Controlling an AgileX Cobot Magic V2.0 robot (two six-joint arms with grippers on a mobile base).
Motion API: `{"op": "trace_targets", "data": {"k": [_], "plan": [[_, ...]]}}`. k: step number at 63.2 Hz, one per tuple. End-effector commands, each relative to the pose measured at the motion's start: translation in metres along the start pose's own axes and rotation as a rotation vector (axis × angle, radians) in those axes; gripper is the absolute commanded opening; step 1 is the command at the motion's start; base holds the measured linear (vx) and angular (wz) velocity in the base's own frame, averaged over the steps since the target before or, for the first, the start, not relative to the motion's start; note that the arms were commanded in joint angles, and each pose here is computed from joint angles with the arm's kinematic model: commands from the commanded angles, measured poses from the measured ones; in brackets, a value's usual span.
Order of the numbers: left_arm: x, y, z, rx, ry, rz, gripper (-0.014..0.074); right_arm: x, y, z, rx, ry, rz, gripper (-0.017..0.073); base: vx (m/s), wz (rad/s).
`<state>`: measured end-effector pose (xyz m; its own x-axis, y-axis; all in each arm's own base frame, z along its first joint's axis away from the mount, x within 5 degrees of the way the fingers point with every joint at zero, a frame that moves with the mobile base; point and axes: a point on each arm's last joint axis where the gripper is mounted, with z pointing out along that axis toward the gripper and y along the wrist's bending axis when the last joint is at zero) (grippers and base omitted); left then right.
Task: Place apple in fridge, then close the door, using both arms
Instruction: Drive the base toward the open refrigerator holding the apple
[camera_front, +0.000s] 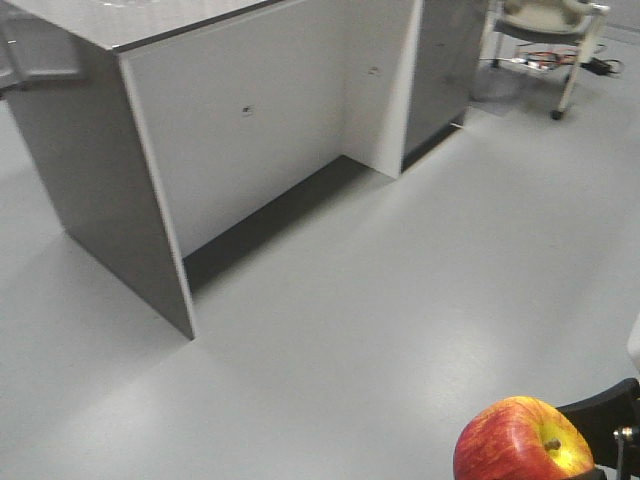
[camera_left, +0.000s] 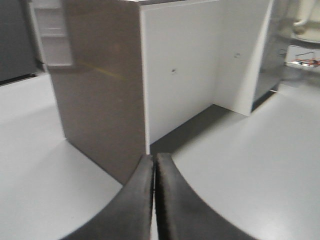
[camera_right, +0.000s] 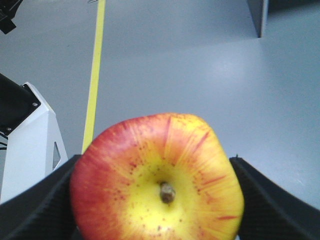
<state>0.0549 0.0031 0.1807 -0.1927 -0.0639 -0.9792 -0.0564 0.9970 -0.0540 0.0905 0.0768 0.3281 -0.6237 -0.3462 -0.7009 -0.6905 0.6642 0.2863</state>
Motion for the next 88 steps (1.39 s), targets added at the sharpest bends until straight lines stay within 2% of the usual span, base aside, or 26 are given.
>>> {"op": "trace_targets", "data": {"k": [1,88], "plan": [[-0.0006,-0.0005,0.0006,0.009,-0.072,-0.005,-0.0006,-0.0104,0.0045,-0.0058,-0.017,-0.075,0.002,0.0377,-0.01,0.46],[-0.0006,-0.0005,0.0006,0.009,-0.072,-0.005,-0.0006,-0.0102,0.0046,-0.0058,-0.018,-0.073,0.002,0.0377,0.01,0.49]]}}
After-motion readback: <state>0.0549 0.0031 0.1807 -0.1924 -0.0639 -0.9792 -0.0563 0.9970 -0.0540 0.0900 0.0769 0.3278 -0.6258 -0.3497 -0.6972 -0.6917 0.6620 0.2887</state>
